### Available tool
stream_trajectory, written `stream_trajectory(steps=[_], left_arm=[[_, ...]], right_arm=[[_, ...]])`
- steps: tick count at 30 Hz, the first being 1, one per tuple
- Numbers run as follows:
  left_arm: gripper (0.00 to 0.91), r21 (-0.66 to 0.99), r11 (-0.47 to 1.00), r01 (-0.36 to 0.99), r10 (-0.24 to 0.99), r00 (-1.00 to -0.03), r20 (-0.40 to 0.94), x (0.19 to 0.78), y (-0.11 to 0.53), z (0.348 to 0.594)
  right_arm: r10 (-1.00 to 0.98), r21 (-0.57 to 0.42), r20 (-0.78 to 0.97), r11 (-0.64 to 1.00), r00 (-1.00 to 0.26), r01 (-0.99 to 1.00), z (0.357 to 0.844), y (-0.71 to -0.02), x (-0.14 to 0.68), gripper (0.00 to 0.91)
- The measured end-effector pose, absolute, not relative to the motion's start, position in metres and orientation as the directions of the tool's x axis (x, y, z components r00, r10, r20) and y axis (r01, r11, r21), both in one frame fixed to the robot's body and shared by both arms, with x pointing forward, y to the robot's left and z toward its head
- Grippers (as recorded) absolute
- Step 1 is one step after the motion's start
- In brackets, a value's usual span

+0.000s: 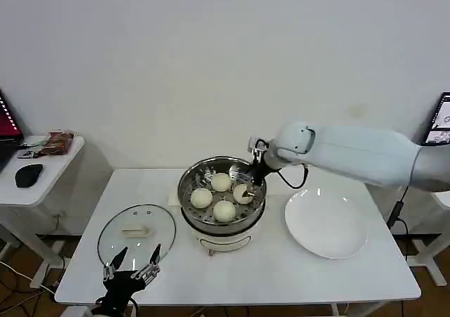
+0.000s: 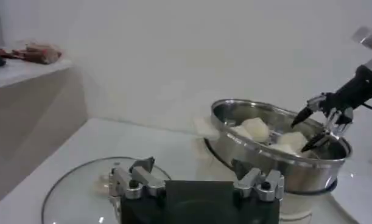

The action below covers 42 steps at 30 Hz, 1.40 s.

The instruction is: Take steamed baozi put them in steamer then cover it.

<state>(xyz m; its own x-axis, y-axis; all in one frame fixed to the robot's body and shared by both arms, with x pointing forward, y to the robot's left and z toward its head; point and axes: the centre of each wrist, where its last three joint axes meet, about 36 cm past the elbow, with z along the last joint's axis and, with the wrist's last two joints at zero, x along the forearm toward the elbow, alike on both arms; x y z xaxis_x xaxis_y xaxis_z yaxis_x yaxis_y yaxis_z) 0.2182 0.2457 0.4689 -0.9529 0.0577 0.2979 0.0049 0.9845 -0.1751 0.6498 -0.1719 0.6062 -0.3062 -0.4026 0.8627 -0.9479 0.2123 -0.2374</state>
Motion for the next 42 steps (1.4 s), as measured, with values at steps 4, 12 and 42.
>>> stream_trajectory(steps=[4,12,42], left_arm=[[0.907,-0.171,0.985,0.0,0.052,-0.953,0.299,0.218,0.246,0.468],[0.907,-0.161,0.987,-0.014,0.036,-0.953,0.302,0.218,0.248,0.463],[0.907,-0.013,1.0,-0.023,-0.02,-0.982,0.187,0.229,0.265,0.439]], right_arm=[[-0.445,-0.242,0.831,0.25,-0.333,-0.938,0.616,-0.186,0.642,0.907],[-0.579,-0.218,0.699,0.388,-0.421,-0.896,0.628,-0.23,0.614,0.907],[-0.466,-0.29,-0.094,0.858,-0.88,-0.424,0.506,-0.35,0.469,0.907]])
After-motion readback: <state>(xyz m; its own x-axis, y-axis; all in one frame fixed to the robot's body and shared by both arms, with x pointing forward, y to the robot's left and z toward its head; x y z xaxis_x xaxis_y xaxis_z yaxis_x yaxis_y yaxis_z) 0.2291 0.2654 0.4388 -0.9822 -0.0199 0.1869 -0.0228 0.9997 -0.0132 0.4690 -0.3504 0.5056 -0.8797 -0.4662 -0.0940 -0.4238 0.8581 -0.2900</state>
